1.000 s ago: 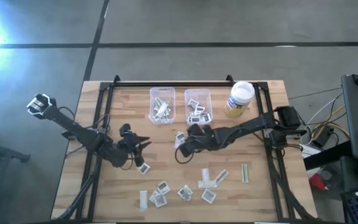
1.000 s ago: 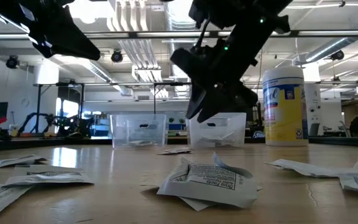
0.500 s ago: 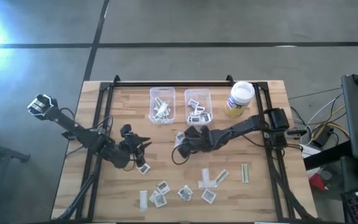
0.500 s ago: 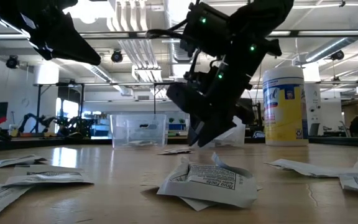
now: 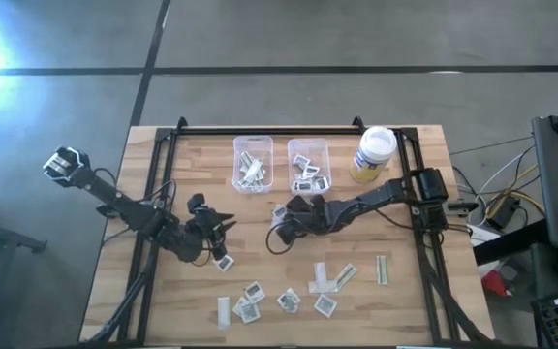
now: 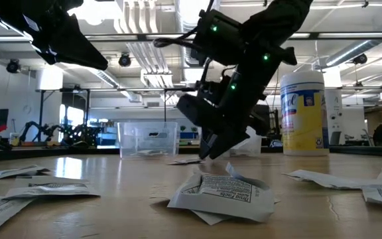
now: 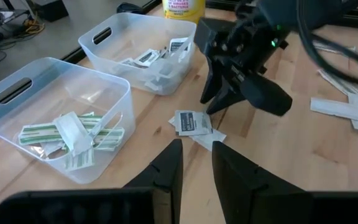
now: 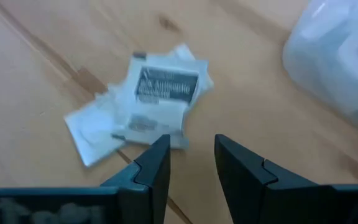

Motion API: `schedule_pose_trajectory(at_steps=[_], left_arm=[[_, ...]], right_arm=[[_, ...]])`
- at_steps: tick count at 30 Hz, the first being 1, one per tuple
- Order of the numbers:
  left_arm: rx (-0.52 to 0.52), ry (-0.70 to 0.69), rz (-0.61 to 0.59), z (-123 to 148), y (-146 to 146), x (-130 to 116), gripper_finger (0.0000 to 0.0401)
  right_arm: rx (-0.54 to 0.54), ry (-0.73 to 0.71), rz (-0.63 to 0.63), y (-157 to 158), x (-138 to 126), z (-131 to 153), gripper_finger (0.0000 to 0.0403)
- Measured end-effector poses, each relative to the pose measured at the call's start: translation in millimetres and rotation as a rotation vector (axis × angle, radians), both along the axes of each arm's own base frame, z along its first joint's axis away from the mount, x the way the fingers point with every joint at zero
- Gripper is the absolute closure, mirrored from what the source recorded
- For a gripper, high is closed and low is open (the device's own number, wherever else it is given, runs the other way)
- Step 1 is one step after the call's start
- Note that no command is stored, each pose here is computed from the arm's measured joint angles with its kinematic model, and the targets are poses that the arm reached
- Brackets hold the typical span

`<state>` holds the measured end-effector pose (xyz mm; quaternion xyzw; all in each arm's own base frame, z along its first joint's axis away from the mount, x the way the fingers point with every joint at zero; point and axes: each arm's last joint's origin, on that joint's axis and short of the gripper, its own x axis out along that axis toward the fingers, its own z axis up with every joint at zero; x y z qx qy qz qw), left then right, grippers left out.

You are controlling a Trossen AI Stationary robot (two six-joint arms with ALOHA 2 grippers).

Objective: Pick & Place First Aid Supplies
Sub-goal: Put the gray towelette pack into the right transparent bin

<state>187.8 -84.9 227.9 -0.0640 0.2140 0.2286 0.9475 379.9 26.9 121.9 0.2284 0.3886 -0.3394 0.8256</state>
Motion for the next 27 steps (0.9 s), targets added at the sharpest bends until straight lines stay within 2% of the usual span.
schedule_pose_trajectory(at_steps=[6, 20, 23, 27], left_arm=[[0.000, 0.000, 0.000, 0, 0, 0, 0.0321], [-0.001, 0.000, 0.001, 0, 0, 0, 0.0321], [-0.001, 0.000, 0.001, 0, 0, 0, 0.0321], [-0.001, 0.000, 0.001, 0, 0, 0, 0.0321]], right_arm=[[0.000, -0.028, -0.006, -4, 0, 10, 0.0284], [0.038, -0.019, 0.001, -7, 6, -10, 0.0285], [0.049, -0.023, -0.011, -9, 7, -10, 0.0297], [0.057, -0.022, -0.021, -10, 6, -11, 0.0333]])
